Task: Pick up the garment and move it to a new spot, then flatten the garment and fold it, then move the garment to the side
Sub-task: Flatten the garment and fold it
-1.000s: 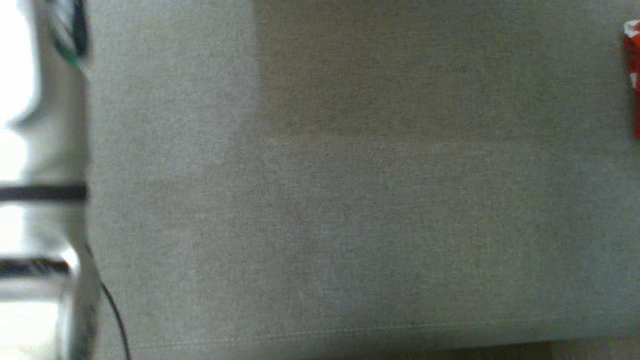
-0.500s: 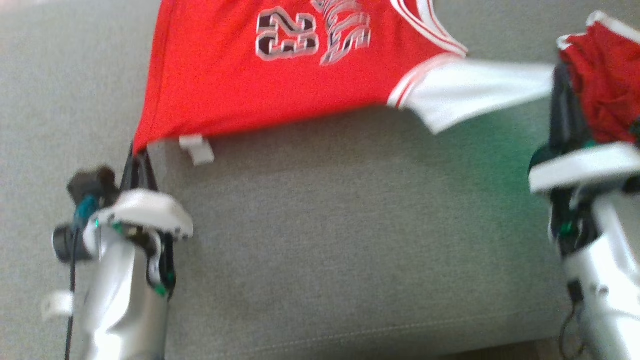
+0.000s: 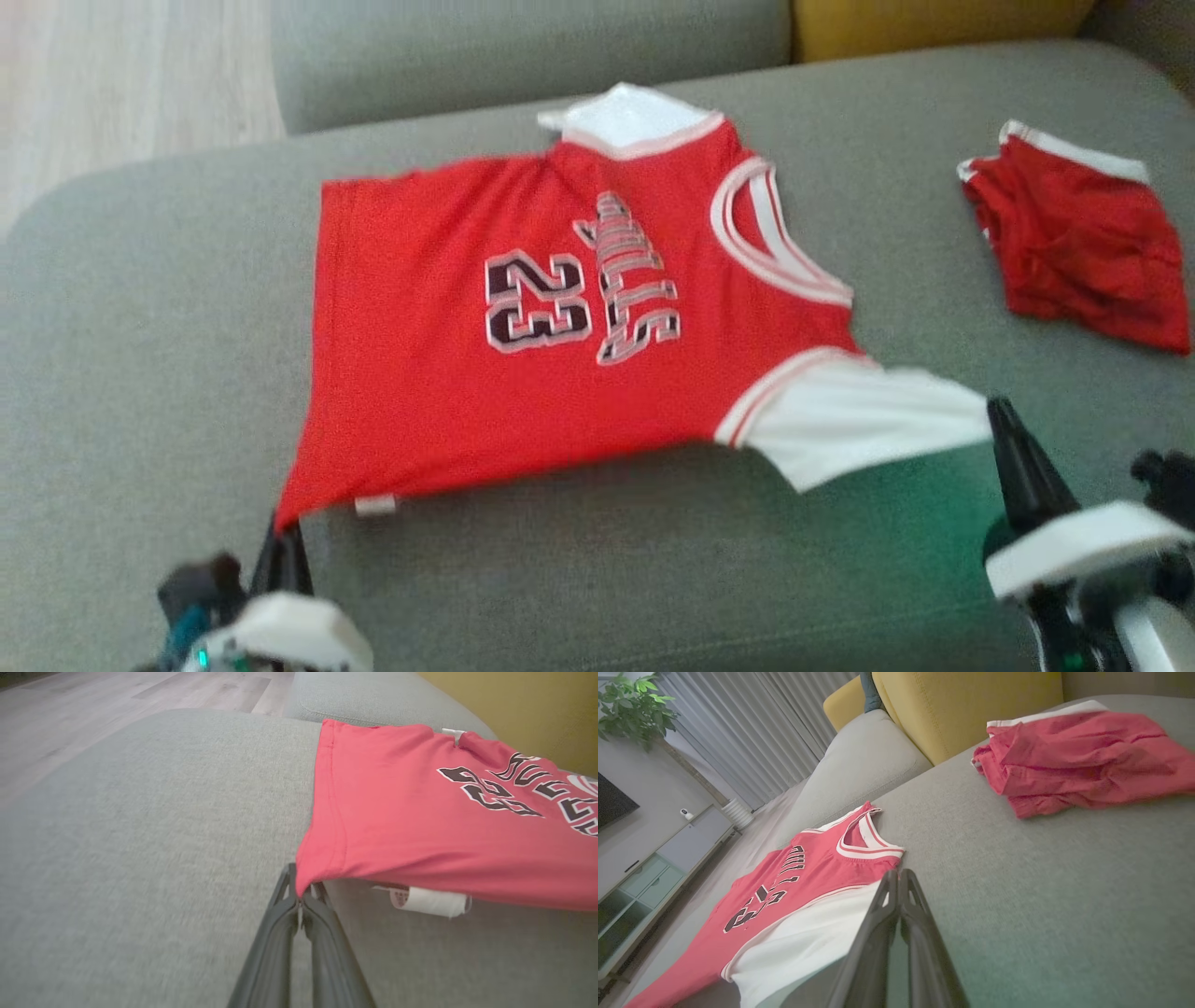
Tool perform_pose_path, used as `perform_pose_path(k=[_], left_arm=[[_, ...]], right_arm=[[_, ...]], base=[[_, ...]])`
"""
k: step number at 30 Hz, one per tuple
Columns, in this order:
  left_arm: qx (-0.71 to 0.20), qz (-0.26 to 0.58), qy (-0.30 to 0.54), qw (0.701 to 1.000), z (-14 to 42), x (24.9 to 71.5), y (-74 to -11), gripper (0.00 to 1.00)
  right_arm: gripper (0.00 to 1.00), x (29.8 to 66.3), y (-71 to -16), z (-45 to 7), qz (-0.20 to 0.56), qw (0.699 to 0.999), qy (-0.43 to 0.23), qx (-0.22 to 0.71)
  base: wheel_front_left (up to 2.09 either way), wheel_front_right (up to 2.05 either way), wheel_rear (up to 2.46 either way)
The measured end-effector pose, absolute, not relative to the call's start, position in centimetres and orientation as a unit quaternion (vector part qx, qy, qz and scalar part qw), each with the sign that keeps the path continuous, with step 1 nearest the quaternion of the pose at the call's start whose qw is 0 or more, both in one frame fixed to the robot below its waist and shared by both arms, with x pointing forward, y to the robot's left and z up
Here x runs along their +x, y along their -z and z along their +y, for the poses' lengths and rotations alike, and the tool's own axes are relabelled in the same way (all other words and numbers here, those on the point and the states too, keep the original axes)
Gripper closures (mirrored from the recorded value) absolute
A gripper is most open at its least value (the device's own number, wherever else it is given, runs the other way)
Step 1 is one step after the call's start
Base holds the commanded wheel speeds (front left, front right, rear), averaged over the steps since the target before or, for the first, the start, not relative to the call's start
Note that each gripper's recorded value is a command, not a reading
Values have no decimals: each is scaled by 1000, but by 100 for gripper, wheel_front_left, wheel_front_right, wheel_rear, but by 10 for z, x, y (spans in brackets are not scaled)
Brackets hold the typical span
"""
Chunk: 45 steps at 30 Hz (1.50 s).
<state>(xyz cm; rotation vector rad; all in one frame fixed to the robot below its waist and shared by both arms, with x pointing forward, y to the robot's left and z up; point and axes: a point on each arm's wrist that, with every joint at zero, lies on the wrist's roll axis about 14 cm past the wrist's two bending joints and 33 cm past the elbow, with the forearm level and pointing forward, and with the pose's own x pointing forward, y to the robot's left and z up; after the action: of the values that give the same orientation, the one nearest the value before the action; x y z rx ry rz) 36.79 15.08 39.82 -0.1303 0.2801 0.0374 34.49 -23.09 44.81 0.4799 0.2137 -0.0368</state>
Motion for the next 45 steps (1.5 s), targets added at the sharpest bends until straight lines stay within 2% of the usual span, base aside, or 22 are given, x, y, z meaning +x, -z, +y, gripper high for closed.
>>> perform_pose_path(k=[5,9,12,19,27,32,33,34,35,36,45], left_arm=[[-78,152,-27,985,152,326,-393,100],[-75,142,-23,987,148,330,-399,100],[-64,128,-7,990,141,348,-407,100],[-42,88,35,995,121,411,-430,100],[-28,119,34,992,124,458,-409,100],[-27,133,33,990,127,473,-400,100],[-24,133,33,990,128,474,-400,89],[-22,133,32,990,129,474,-399,15],[-23,134,31,990,130,473,-398,0],[-23,136,30,990,131,473,-398,0],[-64,145,19,987,131,453,-393,0]], right_arm=[[100,317,-448,-233,116,963,26,241],[100,327,-457,-225,107,967,15,230],[100,348,-466,-218,95,972,3,213],[100,421,-492,-213,54,982,-14,180],[100,482,-472,-215,73,987,-8,146],[100,503,-453,-220,87,988,3,129],[100,506,-451,-219,87,988,3,130],[100,508,-450,-216,87,988,0,129],[17,510,-450,-212,87,988,-4,127],[0,511,-450,-209,86,988,-8,130],[0,506,-458,-203,65,990,-20,120]], base=[[0,0,0],[0,0,0],[0,0,0],[0,0,0],[0,0,0],[0,0,0],[0,0,0],[0,0,0],[0,0,0],[0,0,0],[0,0,0]])
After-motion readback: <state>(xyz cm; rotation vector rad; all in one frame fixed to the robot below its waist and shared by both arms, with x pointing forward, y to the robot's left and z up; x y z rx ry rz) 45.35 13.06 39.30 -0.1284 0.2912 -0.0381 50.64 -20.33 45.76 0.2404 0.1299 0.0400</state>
